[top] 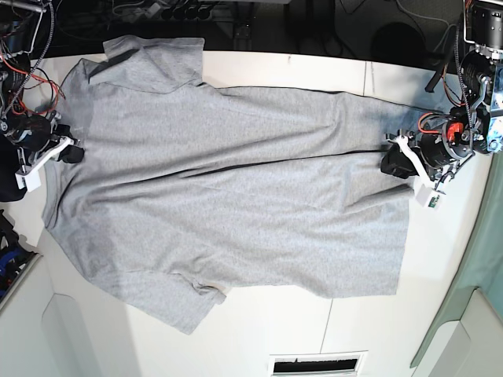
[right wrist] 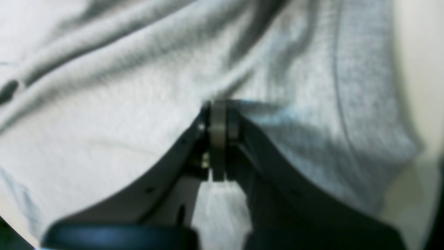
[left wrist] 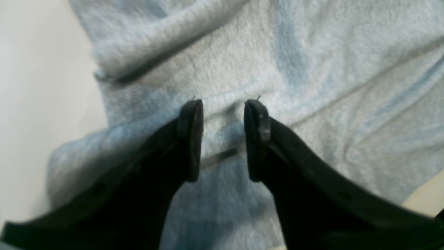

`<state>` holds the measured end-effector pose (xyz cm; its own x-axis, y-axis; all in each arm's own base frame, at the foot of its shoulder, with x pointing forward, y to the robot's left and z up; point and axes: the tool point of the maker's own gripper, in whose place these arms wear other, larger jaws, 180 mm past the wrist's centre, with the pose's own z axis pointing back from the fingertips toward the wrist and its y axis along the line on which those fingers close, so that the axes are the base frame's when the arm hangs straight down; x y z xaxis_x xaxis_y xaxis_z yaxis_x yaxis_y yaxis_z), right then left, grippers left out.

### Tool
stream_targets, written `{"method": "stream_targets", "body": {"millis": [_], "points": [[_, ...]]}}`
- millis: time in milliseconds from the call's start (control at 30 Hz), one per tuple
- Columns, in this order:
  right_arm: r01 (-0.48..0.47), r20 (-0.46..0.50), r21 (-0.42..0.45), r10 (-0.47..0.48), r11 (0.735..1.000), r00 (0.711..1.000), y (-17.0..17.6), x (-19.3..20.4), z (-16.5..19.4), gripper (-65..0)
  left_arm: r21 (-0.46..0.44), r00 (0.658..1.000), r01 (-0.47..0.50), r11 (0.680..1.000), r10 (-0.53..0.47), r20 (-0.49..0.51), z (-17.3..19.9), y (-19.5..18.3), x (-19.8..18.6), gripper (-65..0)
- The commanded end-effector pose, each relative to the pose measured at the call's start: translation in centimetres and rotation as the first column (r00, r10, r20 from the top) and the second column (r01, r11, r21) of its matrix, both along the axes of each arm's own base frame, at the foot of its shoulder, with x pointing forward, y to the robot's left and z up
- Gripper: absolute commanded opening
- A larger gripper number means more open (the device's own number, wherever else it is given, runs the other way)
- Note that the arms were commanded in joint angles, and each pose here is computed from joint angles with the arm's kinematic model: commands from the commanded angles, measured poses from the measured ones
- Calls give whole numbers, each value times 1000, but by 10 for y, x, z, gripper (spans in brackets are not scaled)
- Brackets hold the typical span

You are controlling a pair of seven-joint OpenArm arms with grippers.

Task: Layout the t-shirt on the table in an organized manner, then fold the t-shirt properly
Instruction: 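Drag the shirt with both grippers to flatten its body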

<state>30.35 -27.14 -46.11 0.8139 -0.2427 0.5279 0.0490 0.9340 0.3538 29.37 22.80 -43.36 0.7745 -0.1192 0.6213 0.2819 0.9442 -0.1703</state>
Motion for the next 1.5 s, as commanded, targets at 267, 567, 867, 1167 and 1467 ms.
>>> {"method": "stream_targets", "body": {"millis": [267,567,867,1167,1467], "points": [[10,44,-50,-7,999,999,-1,26,-9,-650,53,999,-13,998,15,-47,-35,1,27,-424],[-93,93,-158,109,983,990,20,88,7,-650,45,1000,-26,999,26,-13,-26,-10,63,-424],[-85,111,-234,114,968,987,13,118,24,-650,69,997,-70,995,69,22,-10,-2,86,-424],[-56,225,-211,104,976,969,14,130,66,-650,17,992,39,999,-41,119,41,-9,91,-424],[-50,273,-164,94,985,957,1,68,98,-650,70,986,73,995,-83,147,69,17,48,-423]]}}
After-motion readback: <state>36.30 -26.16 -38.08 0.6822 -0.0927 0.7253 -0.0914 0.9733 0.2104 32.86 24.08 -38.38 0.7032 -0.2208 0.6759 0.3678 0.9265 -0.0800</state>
